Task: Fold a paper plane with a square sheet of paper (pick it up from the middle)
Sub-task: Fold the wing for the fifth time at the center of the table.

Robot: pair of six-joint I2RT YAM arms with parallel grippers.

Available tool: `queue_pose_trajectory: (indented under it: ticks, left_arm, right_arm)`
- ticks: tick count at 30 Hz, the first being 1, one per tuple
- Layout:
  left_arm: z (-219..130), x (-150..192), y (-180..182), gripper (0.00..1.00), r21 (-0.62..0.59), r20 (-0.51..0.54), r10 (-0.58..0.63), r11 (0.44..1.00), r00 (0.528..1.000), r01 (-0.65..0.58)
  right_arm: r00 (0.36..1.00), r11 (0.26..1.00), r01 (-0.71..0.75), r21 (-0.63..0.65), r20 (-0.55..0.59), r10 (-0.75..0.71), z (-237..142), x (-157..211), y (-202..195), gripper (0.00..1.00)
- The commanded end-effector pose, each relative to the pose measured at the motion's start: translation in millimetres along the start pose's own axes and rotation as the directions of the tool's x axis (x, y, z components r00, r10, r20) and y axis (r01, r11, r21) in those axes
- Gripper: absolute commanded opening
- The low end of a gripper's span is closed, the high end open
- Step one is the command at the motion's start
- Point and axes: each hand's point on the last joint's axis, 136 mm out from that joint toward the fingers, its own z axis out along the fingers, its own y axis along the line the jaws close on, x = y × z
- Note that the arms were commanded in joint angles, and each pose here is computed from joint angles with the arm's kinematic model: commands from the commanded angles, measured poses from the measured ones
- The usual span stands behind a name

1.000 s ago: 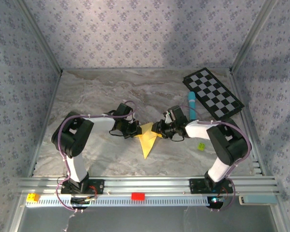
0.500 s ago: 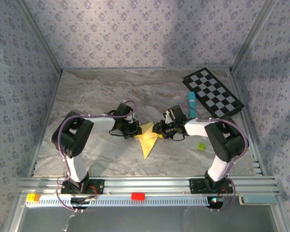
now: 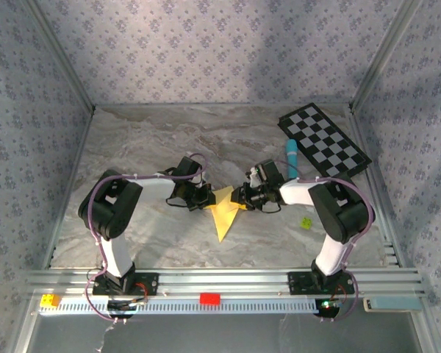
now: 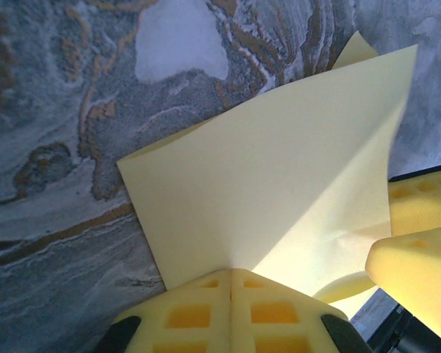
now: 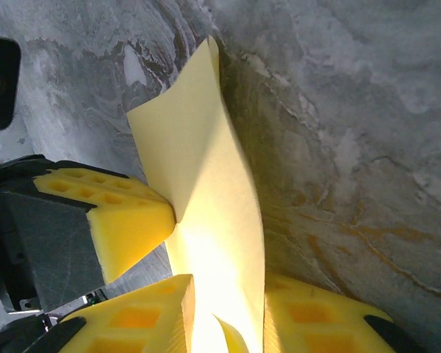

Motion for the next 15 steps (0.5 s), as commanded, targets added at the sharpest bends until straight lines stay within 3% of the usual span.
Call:
queue_pose_trajectory:
  ticks: [1,7,15]
  left_arm:
    - [2.0,5.6,8.0,0.02,-0.041,-0.026,-0.015,0.999,1.0,0.014]
    - [0.8,4.6,6.7,0.02,-0.039,-0.021,-0.012,0.999,1.0,0.011]
    - [-1.7,2.9,2.2,0.02,-0.029,-0.014,-0.003,1.0,1.0,0.003]
  right_arm:
    - [0.999,0.999,0.026,-0.028,-0.03,-0.027,0.1,-0.6,5.1,0.28]
    - [0.999,0.999,0.03,-0.034,-0.033,-0.031,-1.6,-0.4,4.3,0.27]
    - [0.998,0.999,0.032,-0.041,-0.056,-0.034,2.4,1.3,2.6,0.17]
